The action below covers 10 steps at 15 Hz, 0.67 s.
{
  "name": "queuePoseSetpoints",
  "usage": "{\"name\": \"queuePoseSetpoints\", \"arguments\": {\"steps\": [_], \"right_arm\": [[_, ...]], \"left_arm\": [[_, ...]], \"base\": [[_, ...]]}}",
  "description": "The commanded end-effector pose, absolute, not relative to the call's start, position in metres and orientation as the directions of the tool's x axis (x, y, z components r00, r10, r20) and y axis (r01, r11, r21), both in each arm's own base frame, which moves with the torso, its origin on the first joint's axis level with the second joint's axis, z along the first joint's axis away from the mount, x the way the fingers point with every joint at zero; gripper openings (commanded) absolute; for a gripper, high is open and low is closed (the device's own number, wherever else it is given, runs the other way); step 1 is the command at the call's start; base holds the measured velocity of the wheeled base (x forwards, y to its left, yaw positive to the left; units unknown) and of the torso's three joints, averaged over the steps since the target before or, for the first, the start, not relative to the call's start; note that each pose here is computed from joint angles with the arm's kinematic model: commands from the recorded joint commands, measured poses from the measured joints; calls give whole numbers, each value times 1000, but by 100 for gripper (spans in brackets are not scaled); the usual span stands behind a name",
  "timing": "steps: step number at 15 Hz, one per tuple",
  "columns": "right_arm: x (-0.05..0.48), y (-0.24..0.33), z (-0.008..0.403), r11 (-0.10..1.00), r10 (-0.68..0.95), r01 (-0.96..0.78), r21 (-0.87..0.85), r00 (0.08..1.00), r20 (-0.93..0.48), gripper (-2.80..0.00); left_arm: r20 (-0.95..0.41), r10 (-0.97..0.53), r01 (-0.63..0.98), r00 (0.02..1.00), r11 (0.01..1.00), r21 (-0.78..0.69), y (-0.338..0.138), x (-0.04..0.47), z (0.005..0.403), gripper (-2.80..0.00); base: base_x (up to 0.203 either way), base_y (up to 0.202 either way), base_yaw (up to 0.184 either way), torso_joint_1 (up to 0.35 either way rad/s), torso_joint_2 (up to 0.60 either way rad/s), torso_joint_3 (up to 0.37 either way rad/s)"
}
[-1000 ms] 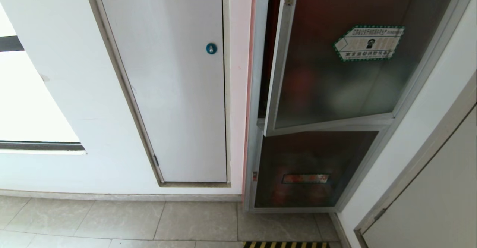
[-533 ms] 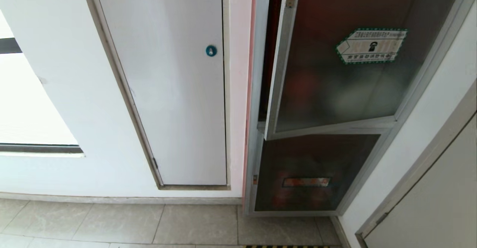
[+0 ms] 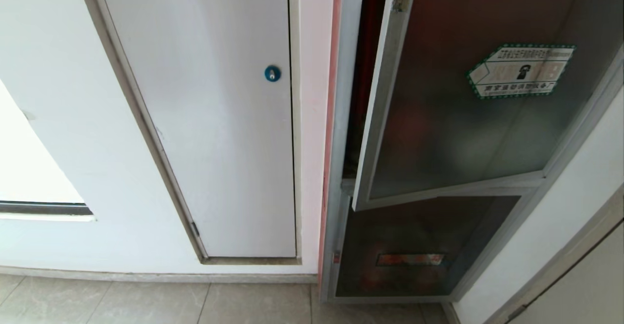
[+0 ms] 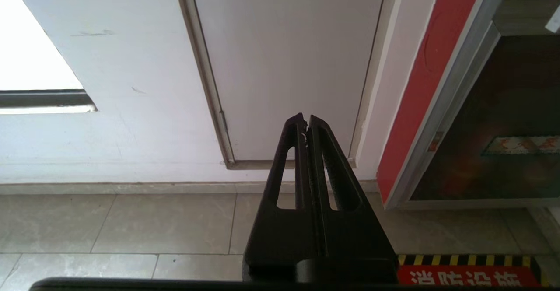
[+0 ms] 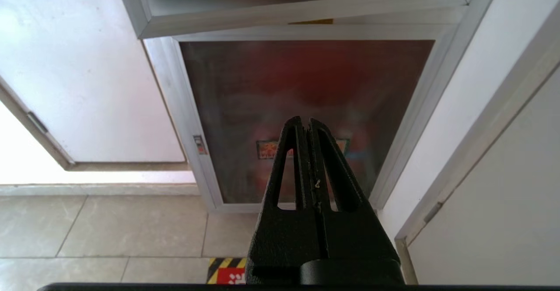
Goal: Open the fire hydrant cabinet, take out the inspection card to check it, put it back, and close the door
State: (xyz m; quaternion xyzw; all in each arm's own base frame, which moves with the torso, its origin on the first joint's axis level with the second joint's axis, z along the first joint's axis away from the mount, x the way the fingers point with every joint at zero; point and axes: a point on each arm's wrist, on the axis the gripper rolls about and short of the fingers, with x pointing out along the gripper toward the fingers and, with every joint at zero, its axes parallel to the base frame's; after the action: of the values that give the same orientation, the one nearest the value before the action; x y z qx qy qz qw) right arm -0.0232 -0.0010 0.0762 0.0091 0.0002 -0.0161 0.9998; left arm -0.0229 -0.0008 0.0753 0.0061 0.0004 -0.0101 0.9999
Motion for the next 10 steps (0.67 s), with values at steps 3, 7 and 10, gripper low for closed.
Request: {"name": "queuePoseSetpoints", "arguments": {"steps": [3,7,10], "right_arm": [[-23,-1,76,999,-32,32,18,999,-3,-280],[-23,-1,76,999,-32,32,20,999,-3,-280],[-23,-1,76,999,-32,32,21,999,-3,-280]], "left_arm": [[-2,-20,20,1000,1000,12,-1,-23,75,-280],[-2,-20,20,1000,1000,12,-1,-23,75,-280],[-2,-20,20,1000,1000,12,-1,-23,75,-280]], "base": [[195,0,0,2,5,4],[195,0,-1,-1,2,1],[195,0,0,0,3,2]]}}
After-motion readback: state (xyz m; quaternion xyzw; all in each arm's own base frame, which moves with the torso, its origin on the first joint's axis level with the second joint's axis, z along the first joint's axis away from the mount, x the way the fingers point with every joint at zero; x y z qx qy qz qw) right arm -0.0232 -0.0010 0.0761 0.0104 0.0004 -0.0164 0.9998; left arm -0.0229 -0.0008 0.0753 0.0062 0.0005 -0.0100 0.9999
